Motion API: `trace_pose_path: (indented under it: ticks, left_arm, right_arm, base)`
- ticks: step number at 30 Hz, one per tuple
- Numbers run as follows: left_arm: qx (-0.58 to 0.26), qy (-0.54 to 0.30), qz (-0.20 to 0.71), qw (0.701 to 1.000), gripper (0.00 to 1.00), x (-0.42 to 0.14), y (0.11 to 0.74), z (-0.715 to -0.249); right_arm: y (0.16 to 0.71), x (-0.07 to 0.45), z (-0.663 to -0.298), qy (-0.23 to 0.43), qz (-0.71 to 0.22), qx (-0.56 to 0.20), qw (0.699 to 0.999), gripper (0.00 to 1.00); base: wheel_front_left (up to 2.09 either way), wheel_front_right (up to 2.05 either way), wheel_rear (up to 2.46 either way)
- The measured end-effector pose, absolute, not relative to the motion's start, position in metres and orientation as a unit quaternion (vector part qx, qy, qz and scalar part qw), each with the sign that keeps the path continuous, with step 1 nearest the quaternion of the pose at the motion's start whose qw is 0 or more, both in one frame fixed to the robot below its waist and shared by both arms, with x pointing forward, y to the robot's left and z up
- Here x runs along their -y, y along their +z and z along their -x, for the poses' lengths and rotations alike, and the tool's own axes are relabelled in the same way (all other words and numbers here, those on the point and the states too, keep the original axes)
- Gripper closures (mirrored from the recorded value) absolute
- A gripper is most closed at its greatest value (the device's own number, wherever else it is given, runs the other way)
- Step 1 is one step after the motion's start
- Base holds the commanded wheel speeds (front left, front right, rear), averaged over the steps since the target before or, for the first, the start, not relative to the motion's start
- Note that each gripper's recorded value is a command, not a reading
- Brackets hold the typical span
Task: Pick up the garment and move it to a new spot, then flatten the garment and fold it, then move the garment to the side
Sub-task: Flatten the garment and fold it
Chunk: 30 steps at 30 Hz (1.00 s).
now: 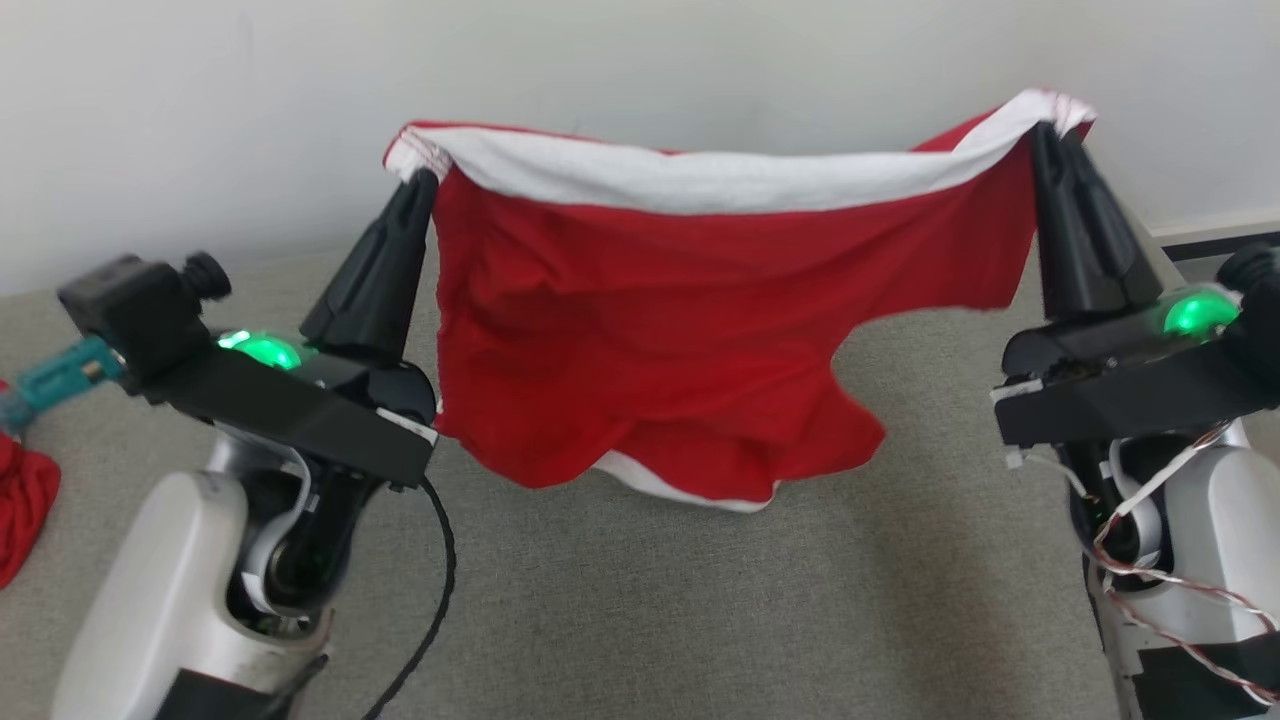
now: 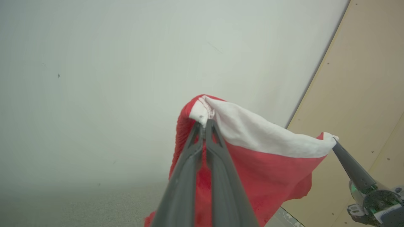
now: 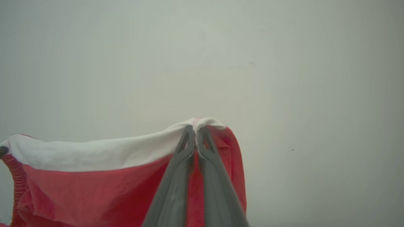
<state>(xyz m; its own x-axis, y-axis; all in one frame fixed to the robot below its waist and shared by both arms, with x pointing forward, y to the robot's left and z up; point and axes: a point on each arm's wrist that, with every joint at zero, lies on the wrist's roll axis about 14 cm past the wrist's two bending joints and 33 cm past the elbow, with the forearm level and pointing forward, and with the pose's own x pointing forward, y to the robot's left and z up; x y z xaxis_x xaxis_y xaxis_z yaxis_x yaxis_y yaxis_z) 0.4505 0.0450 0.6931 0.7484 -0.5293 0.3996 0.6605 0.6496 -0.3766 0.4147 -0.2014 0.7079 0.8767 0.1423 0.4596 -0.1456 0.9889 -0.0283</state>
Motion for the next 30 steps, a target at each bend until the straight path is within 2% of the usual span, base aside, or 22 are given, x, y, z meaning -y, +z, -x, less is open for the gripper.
trace_pose_path:
  ticks: [4, 8, 15, 22, 30]
  left_arm:
    - [0.126, -0.348, 0.264, 0.891, 1.00, -0.045, 0.706, -0.454]
    - [0.112, -0.342, 0.260, 0.896, 1.00, -0.047, 0.703, -0.468]
    - [0.109, -0.317, 0.270, 0.902, 1.00, -0.051, 0.705, -0.514]
    - [0.154, -0.289, 0.260, 0.908, 1.00, -0.049, 0.721, -0.572]
    - [0.263, -0.233, 0.236, 0.906, 1.00, -0.064, 0.741, -0.617]
  right_arm:
    - [0.720, 0.204, -0.418, 0.076, 0.009, 0.242, 0.967, 1.00]
    - [0.715, 0.199, -0.432, 0.087, 0.029, 0.217, 0.972, 1.00]
    - [0.715, 0.194, -0.481, 0.106, 0.052, 0.194, 0.974, 1.00]
    - [0.744, 0.196, -0.542, 0.101, 0.074, 0.234, 0.964, 1.00]
    - [0.767, 0.192, -0.587, 0.093, 0.155, 0.293, 0.939, 1.00]
  base:
    - [0.00, 0.00, 0.00]
    - [0.00, 0.00, 0.00]
    - [0.00, 0.00, 0.00]
    - [0.00, 0.00, 0.00]
    - [0.00, 0.00, 0.00]
